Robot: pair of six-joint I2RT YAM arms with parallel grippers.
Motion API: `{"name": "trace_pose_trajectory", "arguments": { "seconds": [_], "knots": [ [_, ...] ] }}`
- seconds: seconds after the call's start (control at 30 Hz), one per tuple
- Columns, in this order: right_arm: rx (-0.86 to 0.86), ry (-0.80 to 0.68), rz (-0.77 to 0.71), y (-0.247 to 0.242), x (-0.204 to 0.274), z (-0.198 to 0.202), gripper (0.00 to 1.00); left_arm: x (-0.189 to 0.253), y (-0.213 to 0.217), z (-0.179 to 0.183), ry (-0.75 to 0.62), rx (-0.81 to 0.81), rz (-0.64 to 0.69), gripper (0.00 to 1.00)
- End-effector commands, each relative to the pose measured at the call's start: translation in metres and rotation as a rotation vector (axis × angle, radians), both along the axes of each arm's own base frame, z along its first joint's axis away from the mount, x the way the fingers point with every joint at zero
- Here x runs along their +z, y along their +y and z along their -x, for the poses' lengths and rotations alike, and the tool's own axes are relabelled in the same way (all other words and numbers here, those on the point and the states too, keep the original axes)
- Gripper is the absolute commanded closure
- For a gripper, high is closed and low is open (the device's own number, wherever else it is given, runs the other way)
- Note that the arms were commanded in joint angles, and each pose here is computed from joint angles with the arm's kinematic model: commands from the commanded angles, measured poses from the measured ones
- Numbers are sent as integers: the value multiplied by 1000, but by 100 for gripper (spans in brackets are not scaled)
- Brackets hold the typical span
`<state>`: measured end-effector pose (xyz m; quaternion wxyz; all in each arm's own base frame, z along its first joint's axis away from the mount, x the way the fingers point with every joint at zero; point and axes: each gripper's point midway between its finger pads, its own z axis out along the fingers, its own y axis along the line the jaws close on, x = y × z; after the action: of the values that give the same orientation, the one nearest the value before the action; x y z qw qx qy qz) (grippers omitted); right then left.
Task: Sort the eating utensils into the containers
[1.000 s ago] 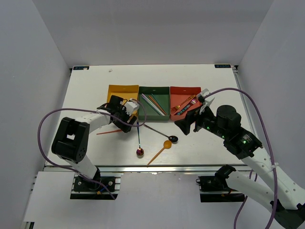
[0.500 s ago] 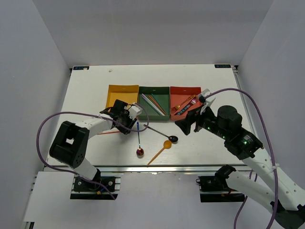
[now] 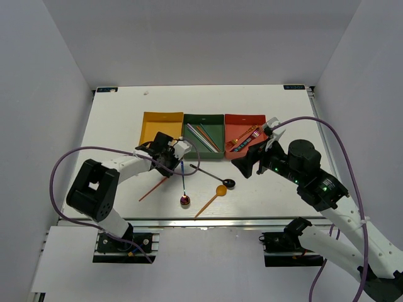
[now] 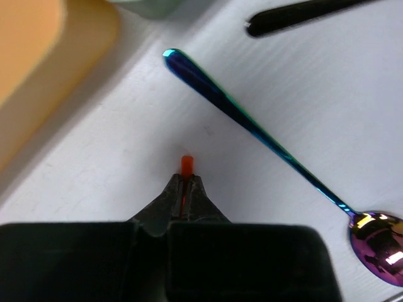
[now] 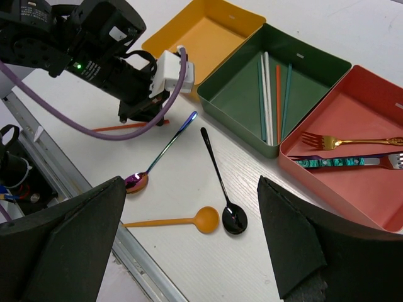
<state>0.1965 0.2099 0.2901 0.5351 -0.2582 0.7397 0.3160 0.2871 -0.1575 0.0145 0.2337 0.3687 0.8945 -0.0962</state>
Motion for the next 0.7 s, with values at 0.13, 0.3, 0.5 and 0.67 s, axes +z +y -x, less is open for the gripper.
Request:
{"name": "trace_pose_trajectory", "arguments": {
  "seconds": [0.13, 0.3, 0.5, 0.67],
  "knots": [
    [-11, -41, -50, 2, 27, -3, 11, 14, -12, 45, 136, -92, -37, 100],
    [-36, -40, -53, 2, 35, -9, 11, 49, -24, 36, 57, -77, 16, 100],
    [-77, -23, -59, 1, 38, -17, 11, 94, -33, 21, -45, -45, 91, 100],
    [-187, -26, -63, -13, 47, -27, 11, 148, -62, -5, -149, 10, 258, 100]
  ]
}}
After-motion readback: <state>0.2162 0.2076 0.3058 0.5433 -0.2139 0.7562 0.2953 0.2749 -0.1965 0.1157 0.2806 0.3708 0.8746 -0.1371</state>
